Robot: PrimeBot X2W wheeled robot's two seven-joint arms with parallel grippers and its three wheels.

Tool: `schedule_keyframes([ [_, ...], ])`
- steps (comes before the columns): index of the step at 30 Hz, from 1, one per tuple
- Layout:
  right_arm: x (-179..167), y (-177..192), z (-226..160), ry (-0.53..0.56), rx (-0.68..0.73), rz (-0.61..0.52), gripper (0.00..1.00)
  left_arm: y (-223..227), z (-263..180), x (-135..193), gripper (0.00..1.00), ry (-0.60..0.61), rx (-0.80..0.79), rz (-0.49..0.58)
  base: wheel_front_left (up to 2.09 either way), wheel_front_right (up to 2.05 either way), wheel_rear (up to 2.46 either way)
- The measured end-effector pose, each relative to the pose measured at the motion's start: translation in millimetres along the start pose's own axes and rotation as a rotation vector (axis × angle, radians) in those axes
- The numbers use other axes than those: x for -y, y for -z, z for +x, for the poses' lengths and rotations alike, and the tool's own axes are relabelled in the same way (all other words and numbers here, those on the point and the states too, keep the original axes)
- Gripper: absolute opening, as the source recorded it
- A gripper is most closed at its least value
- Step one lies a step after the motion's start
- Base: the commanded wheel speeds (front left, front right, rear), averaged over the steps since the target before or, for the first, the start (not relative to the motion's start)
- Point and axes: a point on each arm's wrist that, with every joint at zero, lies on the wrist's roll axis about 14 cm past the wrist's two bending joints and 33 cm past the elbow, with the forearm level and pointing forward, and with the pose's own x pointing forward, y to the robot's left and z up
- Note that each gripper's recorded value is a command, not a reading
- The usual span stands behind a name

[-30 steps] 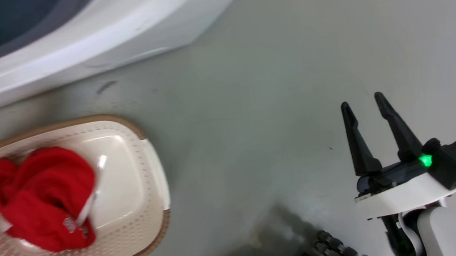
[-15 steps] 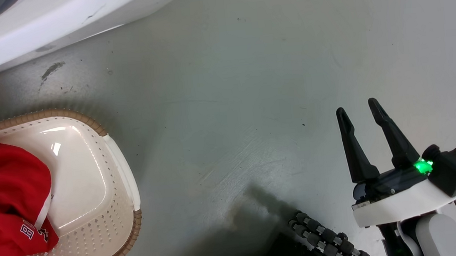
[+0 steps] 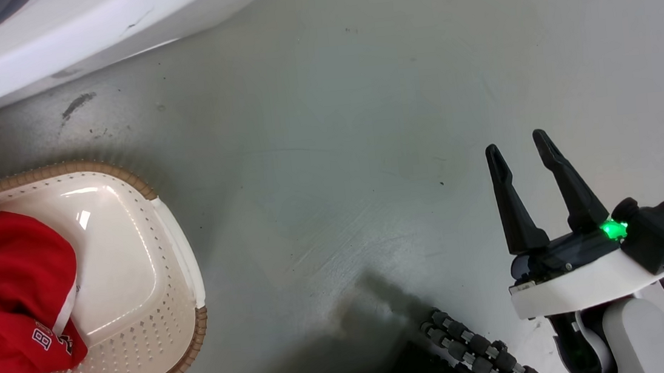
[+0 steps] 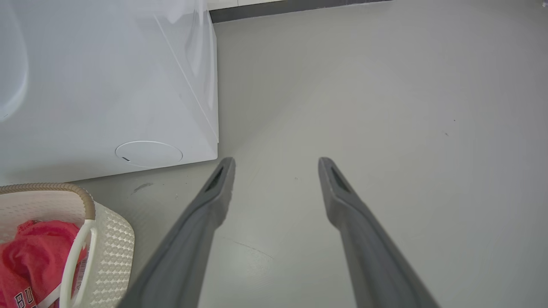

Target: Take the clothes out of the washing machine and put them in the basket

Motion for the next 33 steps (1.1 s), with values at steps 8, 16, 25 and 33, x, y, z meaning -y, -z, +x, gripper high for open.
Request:
schedule_keyframes([
  [8,1.0,-19.8,7.3,-0.012,0.063,-0.04,1.0,-33.0,-23.6,1.5,0.0,0.003,0.234,0.015,0.0,0.0,0.0],
  [16,-8.1,-44.9,9.8,-0.049,0.144,-0.071,1.0,-43.5,-70.9,2.0,0.0,-0.01,0.418,0.021,0.0,0.0,0.0],
  [25,-26.9,-67.5,-2.2,-0.108,0.218,-0.083,1.0,-41.6,-141.4,6.2,0.0,-0.05,0.624,0.068,0.0,0.0,0.0],
  [33,-42.8,-89.4,-23.1,-0.159,0.291,-0.081,1.0,-38.0,-210.5,15.9,0.0,-0.114,0.746,0.104,0.0,0.0,0.0],
])
